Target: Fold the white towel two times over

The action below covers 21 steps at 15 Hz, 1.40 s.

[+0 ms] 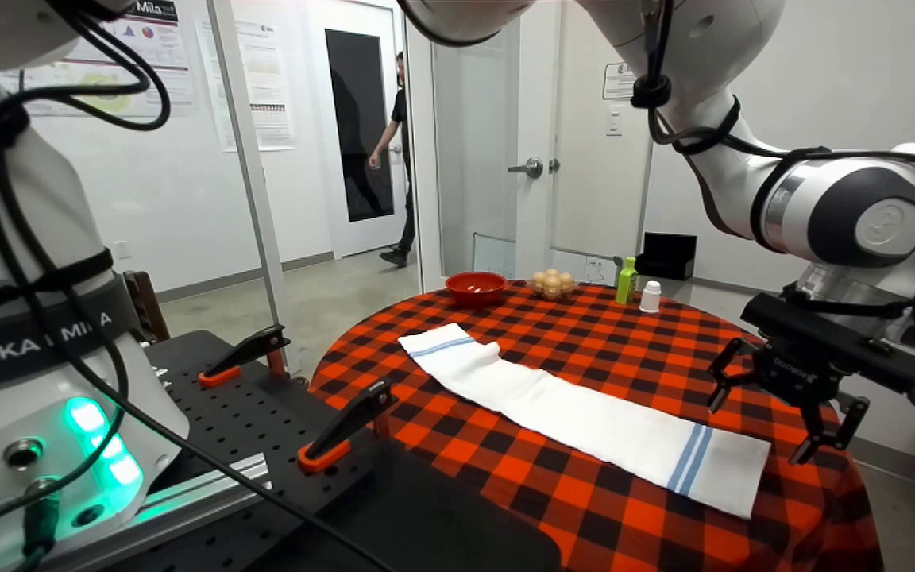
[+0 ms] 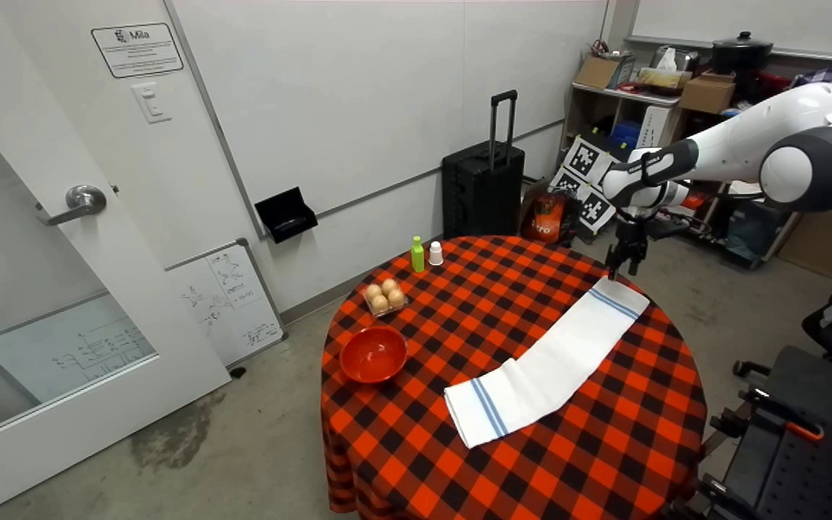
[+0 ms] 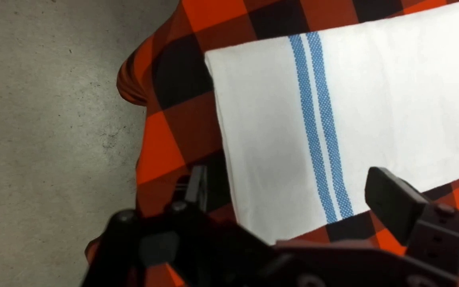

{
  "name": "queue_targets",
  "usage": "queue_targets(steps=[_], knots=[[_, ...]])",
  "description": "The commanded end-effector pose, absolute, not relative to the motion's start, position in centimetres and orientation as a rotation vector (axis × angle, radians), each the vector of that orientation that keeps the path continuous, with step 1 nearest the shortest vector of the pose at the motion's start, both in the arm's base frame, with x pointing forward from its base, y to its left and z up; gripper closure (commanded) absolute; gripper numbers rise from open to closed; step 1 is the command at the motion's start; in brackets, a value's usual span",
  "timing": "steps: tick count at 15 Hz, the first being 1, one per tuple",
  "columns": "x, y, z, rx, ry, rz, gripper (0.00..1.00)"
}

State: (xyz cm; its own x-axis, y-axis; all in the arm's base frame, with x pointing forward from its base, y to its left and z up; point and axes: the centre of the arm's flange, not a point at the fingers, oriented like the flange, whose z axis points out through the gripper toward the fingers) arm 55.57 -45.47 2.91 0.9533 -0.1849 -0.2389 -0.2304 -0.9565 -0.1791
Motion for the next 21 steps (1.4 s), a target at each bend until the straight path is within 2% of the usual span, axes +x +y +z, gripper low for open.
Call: queue_targets(steps=[1, 18, 19, 20, 21], knots=[[56.6, -46.3, 1.2, -2.891, 0.330, 0.321, 0.00], [56.8, -45.8, -2.0, -2.875, 0.309, 0.314, 0.00], [56.7, -45.7, -2.1, -2.874, 0.307, 0.317, 0.05], [56.6, -45.6, -2.3, -2.872, 0.304, 0.319, 0.26], [56.5, -45.5, -2.4, -2.871, 0.299, 0.322, 0.29]])
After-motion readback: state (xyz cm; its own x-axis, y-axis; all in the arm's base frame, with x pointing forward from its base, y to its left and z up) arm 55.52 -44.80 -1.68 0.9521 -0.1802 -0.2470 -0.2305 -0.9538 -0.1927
